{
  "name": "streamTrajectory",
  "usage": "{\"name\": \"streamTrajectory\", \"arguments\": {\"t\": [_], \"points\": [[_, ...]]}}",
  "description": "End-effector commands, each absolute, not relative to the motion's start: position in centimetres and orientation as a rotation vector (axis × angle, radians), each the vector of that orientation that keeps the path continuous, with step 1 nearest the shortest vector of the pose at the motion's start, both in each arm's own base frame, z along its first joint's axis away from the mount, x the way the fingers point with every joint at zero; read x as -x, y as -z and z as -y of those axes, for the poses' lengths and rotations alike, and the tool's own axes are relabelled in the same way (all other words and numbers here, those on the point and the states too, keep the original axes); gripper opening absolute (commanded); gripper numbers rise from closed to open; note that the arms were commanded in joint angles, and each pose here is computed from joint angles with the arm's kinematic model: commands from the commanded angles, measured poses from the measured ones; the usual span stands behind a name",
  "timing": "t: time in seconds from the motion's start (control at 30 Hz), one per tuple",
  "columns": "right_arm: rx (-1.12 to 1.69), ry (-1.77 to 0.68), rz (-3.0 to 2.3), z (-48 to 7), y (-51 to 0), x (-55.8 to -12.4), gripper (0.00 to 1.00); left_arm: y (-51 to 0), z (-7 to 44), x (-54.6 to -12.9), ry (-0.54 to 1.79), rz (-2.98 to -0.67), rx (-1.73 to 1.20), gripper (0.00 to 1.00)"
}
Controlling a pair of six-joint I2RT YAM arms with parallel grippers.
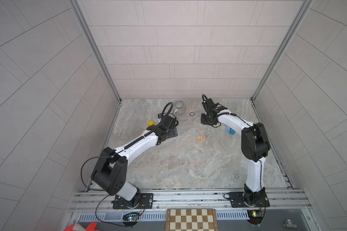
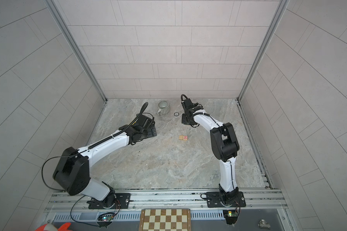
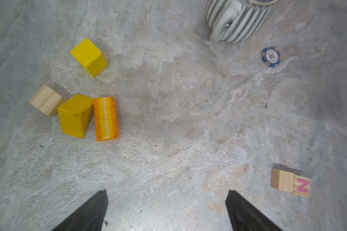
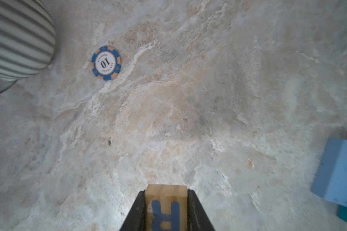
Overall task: Build the wood block tower
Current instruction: 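Lower the right gripper onto the R cube and close on it, then carry the R cube with the right gripper to the pine and N cubes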
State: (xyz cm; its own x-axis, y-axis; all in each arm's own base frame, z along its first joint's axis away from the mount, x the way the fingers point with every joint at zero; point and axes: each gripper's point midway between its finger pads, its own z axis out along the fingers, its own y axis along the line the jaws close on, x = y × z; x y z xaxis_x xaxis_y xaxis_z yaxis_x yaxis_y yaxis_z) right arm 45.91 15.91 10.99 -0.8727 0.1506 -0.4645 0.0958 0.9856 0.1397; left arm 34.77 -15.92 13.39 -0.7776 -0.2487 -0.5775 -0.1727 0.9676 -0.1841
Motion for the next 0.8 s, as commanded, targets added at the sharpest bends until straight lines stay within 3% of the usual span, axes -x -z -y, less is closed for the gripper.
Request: {"name": "streamTrajectory", "arguments": {"t": [0.0,0.37,0.77], "points": [[-0.134,-0.147,-2.616,-15.7,-12.9,-43.2,0.21,-13.1,14.6,-32.0,0.118,-2.537,0.267,0.99],[-0.133,-0.256,-2.590,-16.2,-10.8,-34.8,0.21,-12.2,12.1,-28.0,0.046,-2.593,0.266,0.99],[-0.127,-0.288,-2.638,-18.9,-6.2,-33.0,0.21,-10.1,11.9,-27.0,0.039,-2.632,0.267,0.99]]}}
